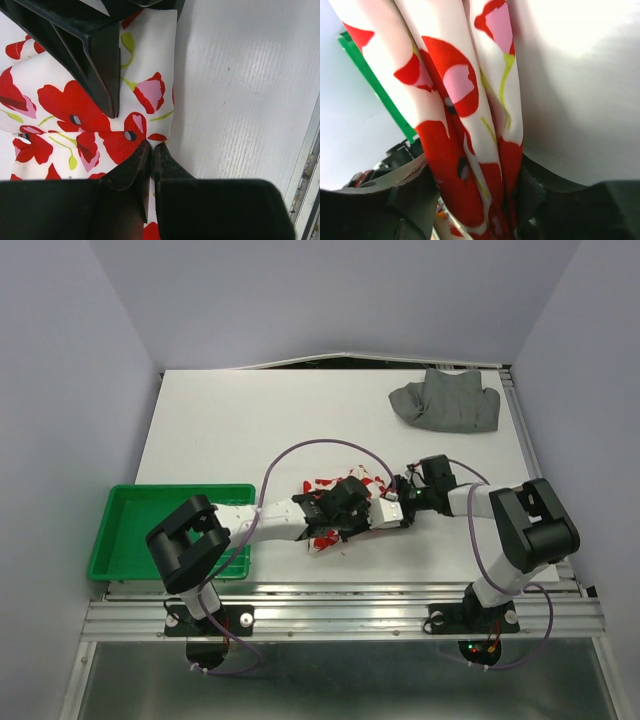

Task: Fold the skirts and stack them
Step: Neatly place the folded skirt to the corner

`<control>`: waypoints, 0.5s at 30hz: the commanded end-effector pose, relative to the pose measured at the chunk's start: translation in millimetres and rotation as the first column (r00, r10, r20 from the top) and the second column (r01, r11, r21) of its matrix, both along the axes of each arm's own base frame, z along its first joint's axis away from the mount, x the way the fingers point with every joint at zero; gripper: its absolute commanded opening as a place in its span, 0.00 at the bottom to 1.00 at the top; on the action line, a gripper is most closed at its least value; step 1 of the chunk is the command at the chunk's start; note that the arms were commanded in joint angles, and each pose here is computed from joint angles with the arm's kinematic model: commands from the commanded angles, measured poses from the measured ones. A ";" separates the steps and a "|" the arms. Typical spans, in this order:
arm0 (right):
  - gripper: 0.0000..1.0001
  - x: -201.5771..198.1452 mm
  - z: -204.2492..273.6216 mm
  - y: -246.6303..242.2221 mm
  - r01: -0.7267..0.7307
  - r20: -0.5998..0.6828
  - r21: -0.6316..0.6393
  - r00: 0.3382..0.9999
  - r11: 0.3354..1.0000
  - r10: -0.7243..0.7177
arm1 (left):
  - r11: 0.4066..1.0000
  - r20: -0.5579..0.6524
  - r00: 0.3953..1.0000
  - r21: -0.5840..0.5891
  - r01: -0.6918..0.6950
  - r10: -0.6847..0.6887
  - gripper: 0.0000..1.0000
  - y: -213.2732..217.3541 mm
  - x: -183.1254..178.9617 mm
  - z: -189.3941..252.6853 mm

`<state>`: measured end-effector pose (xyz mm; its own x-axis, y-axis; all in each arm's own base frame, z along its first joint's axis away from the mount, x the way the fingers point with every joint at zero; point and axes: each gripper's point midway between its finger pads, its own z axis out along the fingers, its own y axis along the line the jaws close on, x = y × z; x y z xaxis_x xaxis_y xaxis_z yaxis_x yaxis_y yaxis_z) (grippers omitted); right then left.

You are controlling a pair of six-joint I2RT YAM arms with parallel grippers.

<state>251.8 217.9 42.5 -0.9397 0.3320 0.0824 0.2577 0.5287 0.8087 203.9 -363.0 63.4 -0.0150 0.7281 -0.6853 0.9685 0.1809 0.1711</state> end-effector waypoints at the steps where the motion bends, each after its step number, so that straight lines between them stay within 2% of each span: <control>1: 0.48 22.0 4.6 9.1 0.002 0.099 -0.042 0.995 0.999 0.003 | 0.997 0.033 0.999 -0.075 -0.008 0.010 0.00 -17.2 11.6 22.5; 2: 0.48 23.1 4.3 8.3 0.000 0.110 -0.051 0.994 0.999 0.006 | 0.997 0.035 0.999 -0.075 -0.013 0.015 0.00 -17.2 12.9 22.7; 4: 0.27 29.9 4.1 4.6 -0.011 0.164 -0.095 0.986 0.995 0.027 | 0.997 0.034 0.999 -0.079 -0.022 0.025 0.00 -16.9 14.6 23.1; 8: 0.01 45.6 11.0 -1.8 -0.017 0.257 -0.173 0.964 0.985 0.062 | 0.997 0.046 0.998 -0.063 -0.047 0.050 0.26 -9.0 17.4 27.2; 10: 0.01 63.8 20.3 -7.6 -0.035 0.343 -0.256 0.931 0.966 0.124 | 0.994 0.048 0.996 -0.084 -0.073 0.077 0.44 0.6 21.6 41.6; 12: 0.01 88.9 35.1 -16.2 -0.025 0.427 -0.358 0.884 0.934 0.188 | 0.989 0.050 0.994 -0.116 -0.092 0.098 0.53 10.1 22.6 62.8; 15: 0.01 116.3 46.0 -31.6 0.004 0.493 -0.491 0.826 0.871 0.274 | 0.985 0.046 0.991 -0.125 -0.117 0.123 0.56 29.8 24.7 84.4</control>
